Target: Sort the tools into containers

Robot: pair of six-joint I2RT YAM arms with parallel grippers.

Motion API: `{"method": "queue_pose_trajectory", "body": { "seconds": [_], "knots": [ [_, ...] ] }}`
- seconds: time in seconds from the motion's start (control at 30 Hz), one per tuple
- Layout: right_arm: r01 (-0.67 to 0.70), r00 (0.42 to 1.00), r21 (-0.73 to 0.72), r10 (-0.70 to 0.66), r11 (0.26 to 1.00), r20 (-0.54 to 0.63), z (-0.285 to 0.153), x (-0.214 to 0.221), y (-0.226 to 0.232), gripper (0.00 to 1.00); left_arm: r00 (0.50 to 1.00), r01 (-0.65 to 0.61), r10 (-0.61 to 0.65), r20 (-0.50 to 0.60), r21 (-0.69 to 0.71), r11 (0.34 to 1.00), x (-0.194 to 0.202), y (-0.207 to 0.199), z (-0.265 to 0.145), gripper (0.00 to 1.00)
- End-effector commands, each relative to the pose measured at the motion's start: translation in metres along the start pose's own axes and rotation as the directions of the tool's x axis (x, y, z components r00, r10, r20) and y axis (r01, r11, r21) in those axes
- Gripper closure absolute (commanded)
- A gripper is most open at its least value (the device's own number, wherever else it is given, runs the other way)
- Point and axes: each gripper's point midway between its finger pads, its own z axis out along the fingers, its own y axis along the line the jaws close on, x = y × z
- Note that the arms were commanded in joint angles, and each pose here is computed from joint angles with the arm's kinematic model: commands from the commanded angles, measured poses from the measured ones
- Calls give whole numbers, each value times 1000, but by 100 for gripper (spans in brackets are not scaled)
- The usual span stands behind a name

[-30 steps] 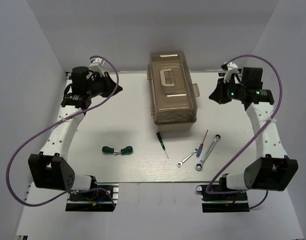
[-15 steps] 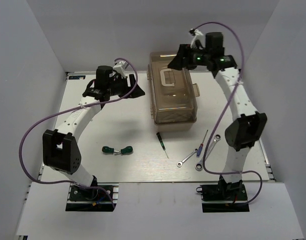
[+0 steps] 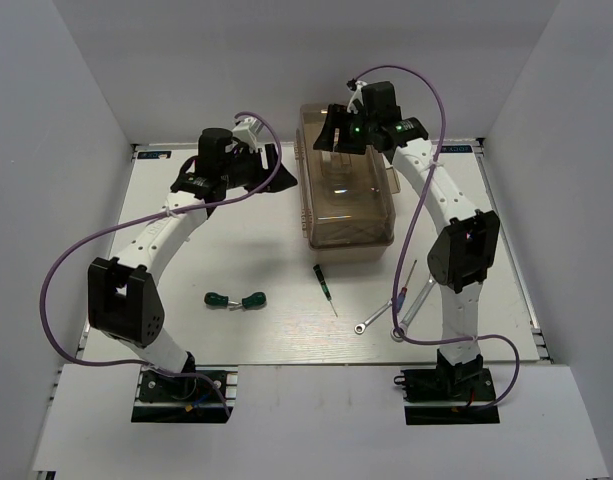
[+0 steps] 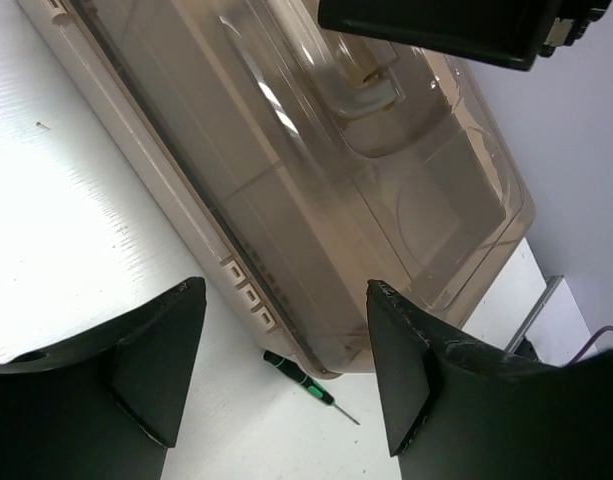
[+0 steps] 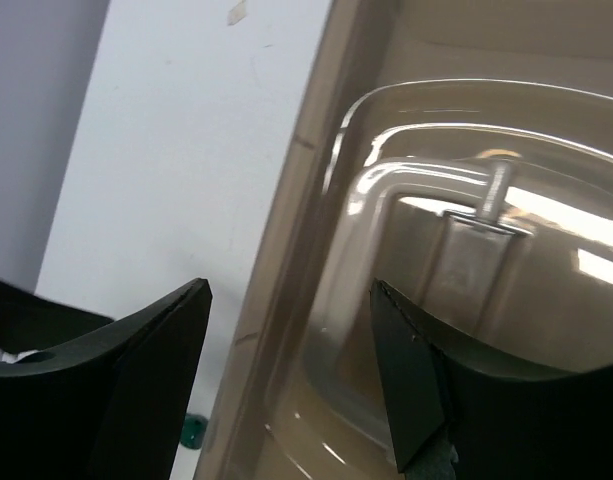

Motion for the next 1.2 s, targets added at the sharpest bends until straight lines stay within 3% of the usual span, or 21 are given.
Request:
{"method": "queue_pose_trajectory", "body": {
  "seconds": [0.0,0.3,0.63,0.83,0.97,1.17],
  "knots": [
    [9,996,101,-18,995,86,-12,-23,-3,30,998,-44,43,56,20,999,-21,-16,-5,24],
    [-56,995,87,62,995,-76,-2,30,-8,30,989,-80,79,121,-1,997,-47,-22,-11,24],
    [-91,973,152,120,984,-198,1,65,-15,34,949,-74,117,291,-156,985,-97,-14,-44,24],
    [-207,940,-60,181,977,-288,7,78,18,37,955,-2,55,290,-179,984,-97,6,-25,24],
    [-206,956,-215,149,955,-252,2,54,45,38,958,12,16,287,-97,995,-106,0,-3,24],
    [-215,962,-269,157,939,-223,-4,35,46,40,968,-11,10,249,2,1000,-123,-16,23,26]
  ]
}}
